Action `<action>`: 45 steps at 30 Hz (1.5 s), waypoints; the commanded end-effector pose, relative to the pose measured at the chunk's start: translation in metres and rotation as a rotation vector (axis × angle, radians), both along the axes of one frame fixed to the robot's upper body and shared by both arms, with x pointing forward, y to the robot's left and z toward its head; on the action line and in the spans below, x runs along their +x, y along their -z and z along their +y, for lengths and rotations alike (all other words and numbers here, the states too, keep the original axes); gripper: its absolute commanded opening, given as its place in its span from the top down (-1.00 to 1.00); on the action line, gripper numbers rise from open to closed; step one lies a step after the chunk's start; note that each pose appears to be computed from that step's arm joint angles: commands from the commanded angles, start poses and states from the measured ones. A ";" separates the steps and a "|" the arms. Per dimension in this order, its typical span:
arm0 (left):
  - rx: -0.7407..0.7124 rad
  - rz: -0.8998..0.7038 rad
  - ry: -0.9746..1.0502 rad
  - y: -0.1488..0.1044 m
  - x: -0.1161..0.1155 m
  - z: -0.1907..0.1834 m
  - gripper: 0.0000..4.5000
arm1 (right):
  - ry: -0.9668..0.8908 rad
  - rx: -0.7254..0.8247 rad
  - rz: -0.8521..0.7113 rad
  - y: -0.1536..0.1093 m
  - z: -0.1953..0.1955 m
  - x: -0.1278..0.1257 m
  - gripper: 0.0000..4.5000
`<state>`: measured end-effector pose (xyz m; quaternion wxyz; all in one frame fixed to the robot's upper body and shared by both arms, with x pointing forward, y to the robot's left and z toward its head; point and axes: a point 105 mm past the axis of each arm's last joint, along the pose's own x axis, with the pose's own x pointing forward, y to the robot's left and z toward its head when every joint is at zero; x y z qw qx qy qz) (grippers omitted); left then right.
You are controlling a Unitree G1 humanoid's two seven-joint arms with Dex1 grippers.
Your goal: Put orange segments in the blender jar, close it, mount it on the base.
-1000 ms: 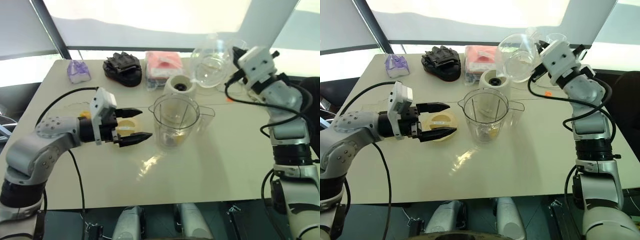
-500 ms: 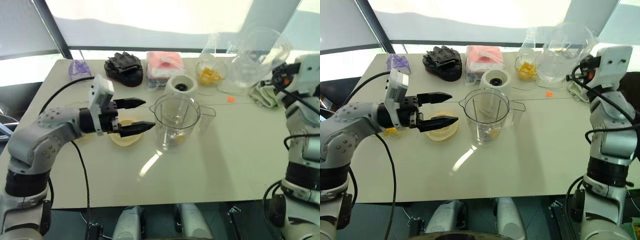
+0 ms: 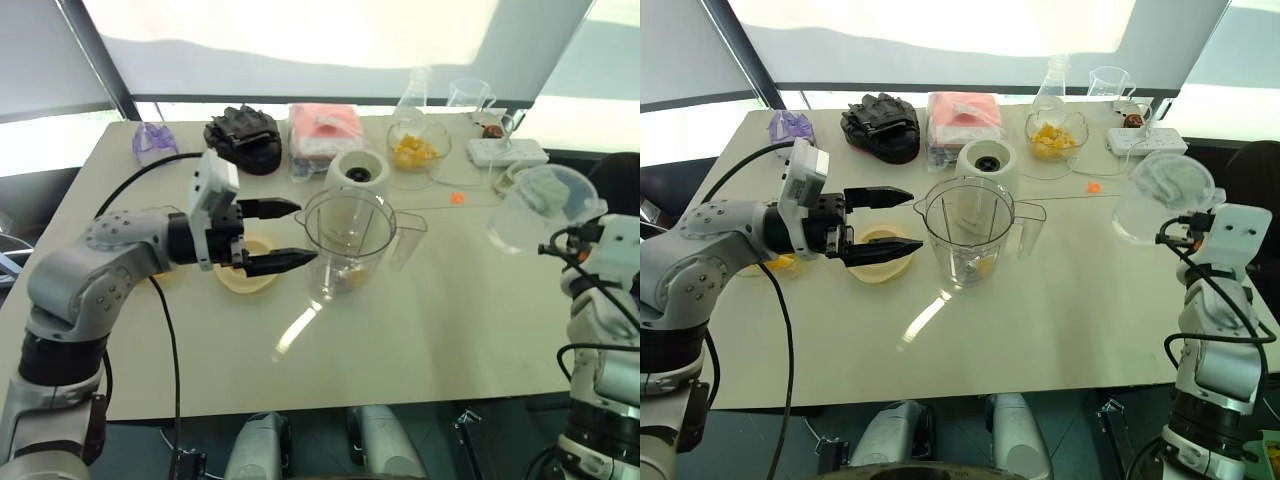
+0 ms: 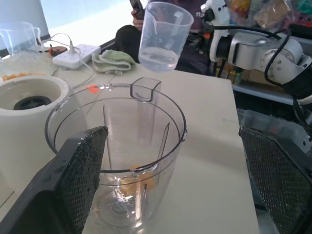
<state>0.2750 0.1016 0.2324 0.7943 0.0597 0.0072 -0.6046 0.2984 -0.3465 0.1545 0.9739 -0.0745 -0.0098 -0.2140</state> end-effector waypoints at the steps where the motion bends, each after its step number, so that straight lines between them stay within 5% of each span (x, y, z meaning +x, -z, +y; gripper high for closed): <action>1: -0.007 -0.044 0.006 -0.006 -0.003 -0.001 -1.00 | 0.031 -0.043 -0.040 0.000 -0.009 -0.006 0.97; 5: -0.006 -0.041 -0.002 -0.003 -0.003 -0.003 -1.00 | 0.123 0.036 -0.036 0.025 -0.021 -0.007 0.97; 22: -0.030 -0.022 -0.041 0.001 -0.005 -0.005 -1.00 | 0.415 0.147 -0.095 0.057 -0.033 0.006 0.97; 34: -0.037 -0.018 -0.048 0.003 -0.005 -0.009 -1.00 | 0.491 0.341 -0.018 0.094 -0.017 0.013 0.97; 43: -0.037 -0.022 -0.056 0.003 -0.005 -0.009 -1.00 | 0.489 0.298 0.025 0.098 -0.018 0.015 0.97; 45: -0.037 -0.023 -0.056 0.003 -0.005 -0.009 -1.00 | 0.486 0.278 0.034 0.098 -0.018 0.014 0.72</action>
